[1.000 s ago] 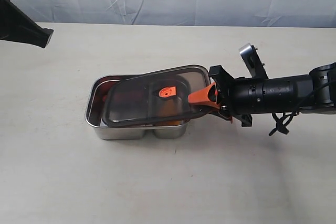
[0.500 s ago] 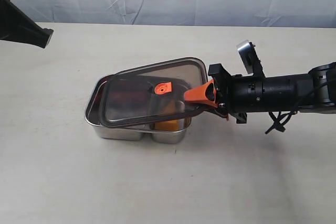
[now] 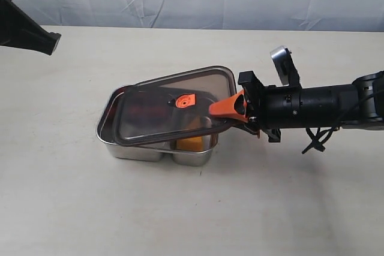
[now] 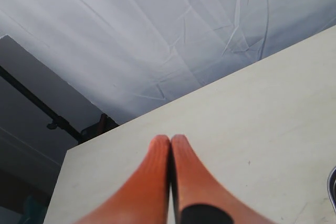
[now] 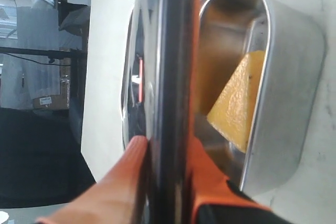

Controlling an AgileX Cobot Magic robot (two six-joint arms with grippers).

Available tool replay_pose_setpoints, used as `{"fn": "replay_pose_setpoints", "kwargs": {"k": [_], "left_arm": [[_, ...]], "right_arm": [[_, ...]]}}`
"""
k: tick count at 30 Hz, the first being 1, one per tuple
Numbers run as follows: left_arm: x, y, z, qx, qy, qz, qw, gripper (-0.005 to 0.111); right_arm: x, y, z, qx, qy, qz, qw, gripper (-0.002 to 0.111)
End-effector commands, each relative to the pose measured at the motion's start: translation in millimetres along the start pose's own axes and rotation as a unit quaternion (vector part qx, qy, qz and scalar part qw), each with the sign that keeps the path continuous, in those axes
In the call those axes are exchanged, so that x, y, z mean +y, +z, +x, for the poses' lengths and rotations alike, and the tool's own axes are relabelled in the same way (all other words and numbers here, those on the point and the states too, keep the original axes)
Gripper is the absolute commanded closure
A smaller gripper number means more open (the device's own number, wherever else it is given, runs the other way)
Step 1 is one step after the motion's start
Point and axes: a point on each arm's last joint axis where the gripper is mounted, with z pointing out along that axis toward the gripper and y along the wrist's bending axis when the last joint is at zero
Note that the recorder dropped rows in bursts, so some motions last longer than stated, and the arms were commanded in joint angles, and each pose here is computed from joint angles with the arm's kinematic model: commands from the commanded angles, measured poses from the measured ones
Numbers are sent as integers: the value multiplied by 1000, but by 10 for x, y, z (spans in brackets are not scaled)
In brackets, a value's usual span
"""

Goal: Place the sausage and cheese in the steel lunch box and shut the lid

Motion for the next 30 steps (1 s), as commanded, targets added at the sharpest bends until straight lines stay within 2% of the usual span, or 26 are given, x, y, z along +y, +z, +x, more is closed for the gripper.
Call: {"fn": "replay_pose_setpoints", "kwargs": {"k": [1, 7, 12, 14, 30], "left_arm": [[10, -16, 2, -3, -3, 2, 1000, 106], [10, -16, 2, -3, -3, 2, 1000, 106], [10, -16, 2, -3, -3, 2, 1000, 106], [10, -16, 2, -3, -3, 2, 1000, 106], [10, -16, 2, -3, -3, 2, 1000, 106]], "right_arm": [[-52, 22, 43, 16, -4, 22, 1000, 109], [-52, 22, 43, 16, 6, 22, 1000, 106], [-63, 21, 54, 22, 16, 28, 999, 80], [-67, 20, 60, 25, 14, 31, 999, 75], [-87, 16, 103, 48, 30, 43, 998, 75]]}}
